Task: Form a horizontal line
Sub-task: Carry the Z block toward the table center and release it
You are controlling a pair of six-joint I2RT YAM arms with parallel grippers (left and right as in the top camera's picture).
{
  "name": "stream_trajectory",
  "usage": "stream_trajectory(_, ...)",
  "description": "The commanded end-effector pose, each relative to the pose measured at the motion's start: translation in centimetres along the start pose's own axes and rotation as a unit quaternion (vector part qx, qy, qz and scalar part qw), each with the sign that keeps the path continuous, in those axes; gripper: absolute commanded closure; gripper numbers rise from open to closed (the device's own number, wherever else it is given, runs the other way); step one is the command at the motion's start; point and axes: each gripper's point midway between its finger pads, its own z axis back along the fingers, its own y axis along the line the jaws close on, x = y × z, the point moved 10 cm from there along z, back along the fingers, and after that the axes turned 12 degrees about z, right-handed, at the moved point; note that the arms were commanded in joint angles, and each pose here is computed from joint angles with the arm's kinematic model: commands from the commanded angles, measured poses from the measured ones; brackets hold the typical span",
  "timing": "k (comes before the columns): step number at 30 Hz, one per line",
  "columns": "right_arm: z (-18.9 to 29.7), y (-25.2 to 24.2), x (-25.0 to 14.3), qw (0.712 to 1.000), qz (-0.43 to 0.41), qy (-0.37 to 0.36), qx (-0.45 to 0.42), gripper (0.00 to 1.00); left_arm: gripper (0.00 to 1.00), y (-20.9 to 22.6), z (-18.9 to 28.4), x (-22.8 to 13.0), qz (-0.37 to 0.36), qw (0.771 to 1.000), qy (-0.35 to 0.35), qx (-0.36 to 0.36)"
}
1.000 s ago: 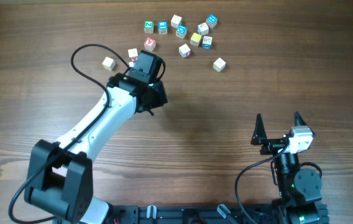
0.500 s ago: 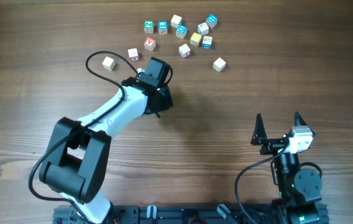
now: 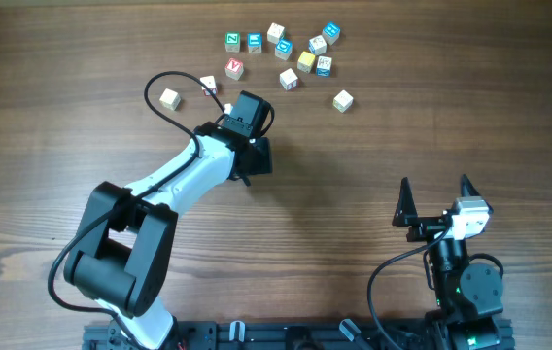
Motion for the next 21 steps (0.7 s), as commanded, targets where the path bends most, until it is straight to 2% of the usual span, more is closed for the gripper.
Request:
stream_trajectory(1,0.0,-0.2,0.0,1.0,0.004,-0.002,-0.008,0.0,0.45,0.1,-0.6,-0.2,-0.007,1.0,0.002,0.01)
stream_trajectory(4,0.0,-0.2,0.1,1.0,0.004,-0.002,-0.008,0.0,0.54,0.1,-0.6,-0.2,-0.007,1.0,0.002,0.01)
stream_trajectory(8,0.0,-0.2,0.1,1.0,0.004,-0.002,-0.008,0.0,0.47,0.1,-0.6,-0.3,-0.007,1.0,0.002,0.01)
stream_trajectory(10,0.0,-0.2,0.1,1.0,0.004,-0.002,-0.008,0.0,0.36,0.2,-0.6,-0.2,-0.007,1.0,0.002,0.01)
stream_trajectory(11,0.0,-0.2,0.0,1.0,0.004,-0.002,-0.008,0.0,0.24,0.2,-0.6,-0.2,-0.007,1.0,0.002,0.011)
stream_trajectory(12,0.0,-0.2,0.0,1.0,0.004,-0.002,-0.008,0.0,0.04,0.2,-0.6,-0.2,-0.007,1.0,0.002,0.01)
stream_trajectory(13,0.0,-0.2,0.1,1.0,0.004,-0.002,-0.008,0.0,0.0,0.2,-0.6,-0.2,-0.007,1.0,0.002,0.01)
stream_trajectory(17,0.0,-0.2,0.0,1.0,0.004,-0.002,-0.008,0.01,0.0,0.6,0.0,0.7,-0.003,0.998,-0.04,0.043)
stream_trajectory(19,0.0,-0.2,0.1,1.0,0.004,-0.002,-0.008,0.0,0.0,0.6,1.5,2.0,0.003,0.997,-0.063,0.039)
stream_trajectory(21,0.0,-0.2,0.1,1.0,0.004,-0.002,-0.008,0.0,0.0,0.2,5.4,4.5,0.011,0.995,-0.096,0.018)
